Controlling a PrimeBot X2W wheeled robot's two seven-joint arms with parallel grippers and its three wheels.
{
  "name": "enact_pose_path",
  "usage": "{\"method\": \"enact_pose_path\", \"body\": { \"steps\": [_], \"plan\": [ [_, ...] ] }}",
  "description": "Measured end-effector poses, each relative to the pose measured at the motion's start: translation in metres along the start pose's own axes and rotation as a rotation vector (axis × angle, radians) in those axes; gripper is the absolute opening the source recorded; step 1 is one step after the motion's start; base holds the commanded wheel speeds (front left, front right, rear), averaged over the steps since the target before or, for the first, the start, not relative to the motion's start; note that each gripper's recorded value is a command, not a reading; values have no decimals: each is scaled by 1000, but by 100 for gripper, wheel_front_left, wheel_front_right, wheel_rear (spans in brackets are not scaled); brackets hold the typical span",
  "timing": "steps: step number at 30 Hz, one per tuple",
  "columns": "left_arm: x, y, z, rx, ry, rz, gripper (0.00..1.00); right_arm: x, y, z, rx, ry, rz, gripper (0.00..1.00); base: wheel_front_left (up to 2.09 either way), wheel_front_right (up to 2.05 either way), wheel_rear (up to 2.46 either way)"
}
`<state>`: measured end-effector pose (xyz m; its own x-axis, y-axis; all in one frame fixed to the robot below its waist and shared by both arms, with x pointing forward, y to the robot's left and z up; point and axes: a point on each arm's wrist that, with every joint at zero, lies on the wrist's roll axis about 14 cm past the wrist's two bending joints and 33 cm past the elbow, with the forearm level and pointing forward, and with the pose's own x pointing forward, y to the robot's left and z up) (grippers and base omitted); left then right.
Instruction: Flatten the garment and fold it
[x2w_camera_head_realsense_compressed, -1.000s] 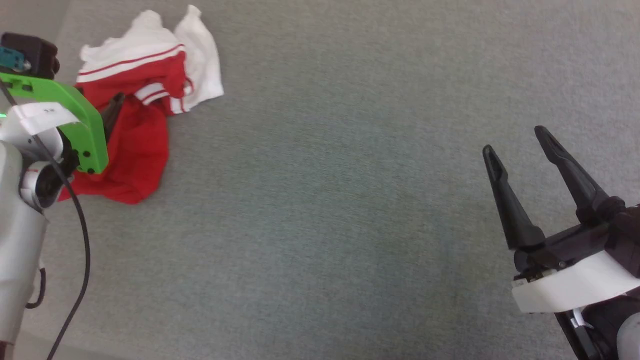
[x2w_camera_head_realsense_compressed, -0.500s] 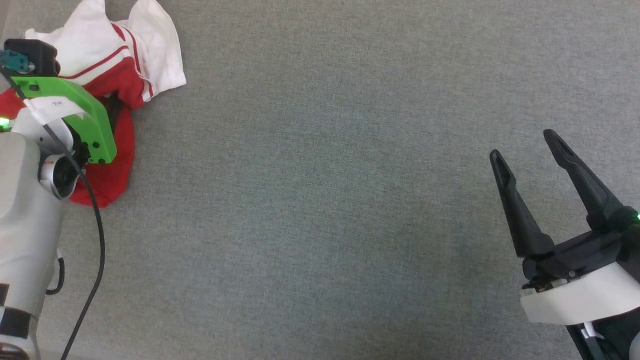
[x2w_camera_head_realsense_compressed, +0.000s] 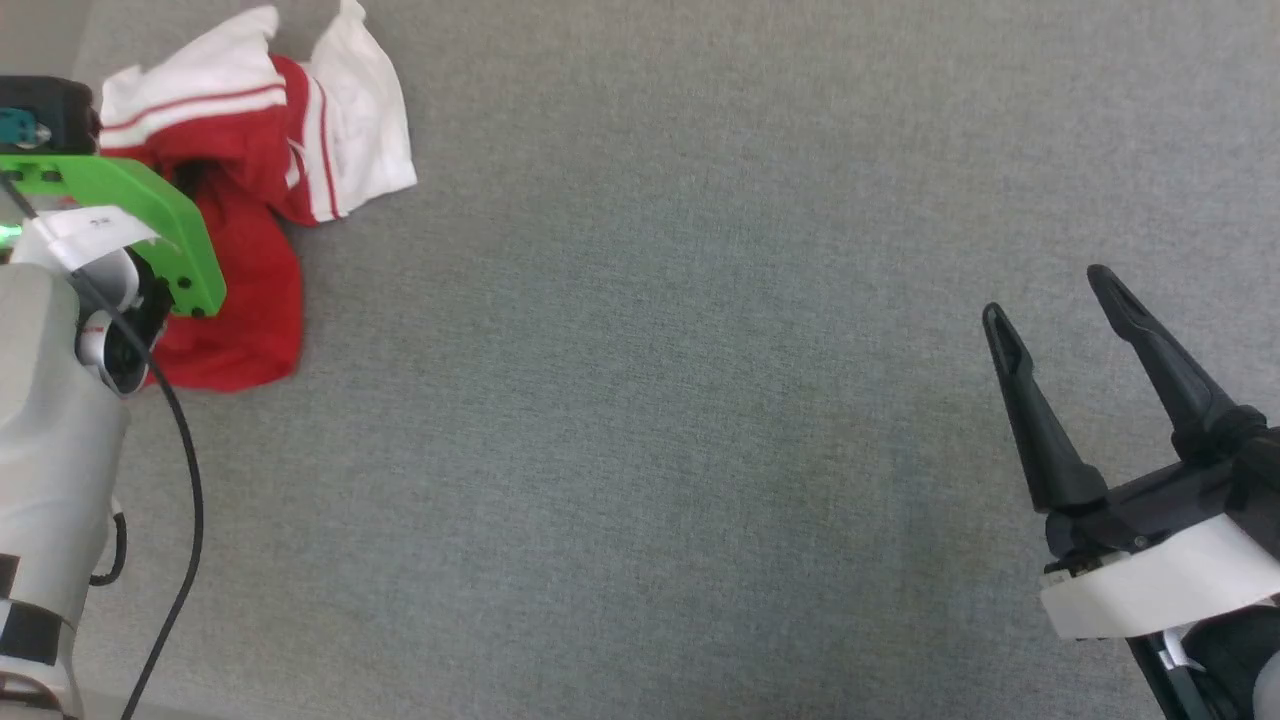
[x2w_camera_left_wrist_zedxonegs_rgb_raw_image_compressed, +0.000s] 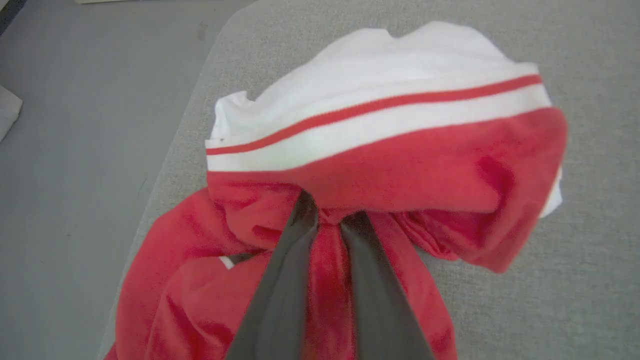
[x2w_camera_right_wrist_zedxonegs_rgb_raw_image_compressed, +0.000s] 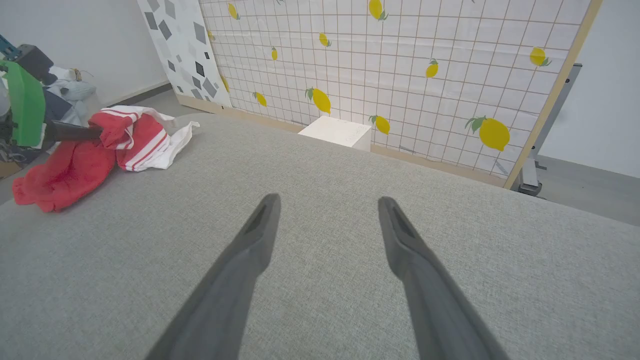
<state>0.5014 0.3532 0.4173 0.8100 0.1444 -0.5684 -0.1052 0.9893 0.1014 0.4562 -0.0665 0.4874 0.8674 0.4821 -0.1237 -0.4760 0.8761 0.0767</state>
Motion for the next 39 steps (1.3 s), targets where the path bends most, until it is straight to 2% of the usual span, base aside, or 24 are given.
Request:
{"method": "enact_pose_path", "body": {
  "steps": [13, 22, 27, 30, 35, 39],
  "plan": [
    [-69, 14, 105, 37, -421, 5, 0, -18, 21, 40, -3, -89, 14, 100, 0, 0, 0],
    [-159, -13, 219, 111, -773, -82, 0, -39, 23, 69, -20, -168, -24, 100, 0, 0, 0],
    [-208, -50, 262, 148, -889, -182, 0, -56, 15, 81, -35, -200, -74, 100, 0, 0, 0],
    [-222, -85, 274, 149, -906, -283, 0, -67, 3, 85, -45, -214, -121, 100, 0, 0, 0],
    [-230, -151, 274, 151, -891, -451, 0, -85, -15, 88, -56, -222, -193, 100, 0, 0, 0],
    [-221, -201, 250, 142, -833, -566, 0, -100, -31, 91, -65, -230, -252, 100, 0, 0, 0]
  ]
}}
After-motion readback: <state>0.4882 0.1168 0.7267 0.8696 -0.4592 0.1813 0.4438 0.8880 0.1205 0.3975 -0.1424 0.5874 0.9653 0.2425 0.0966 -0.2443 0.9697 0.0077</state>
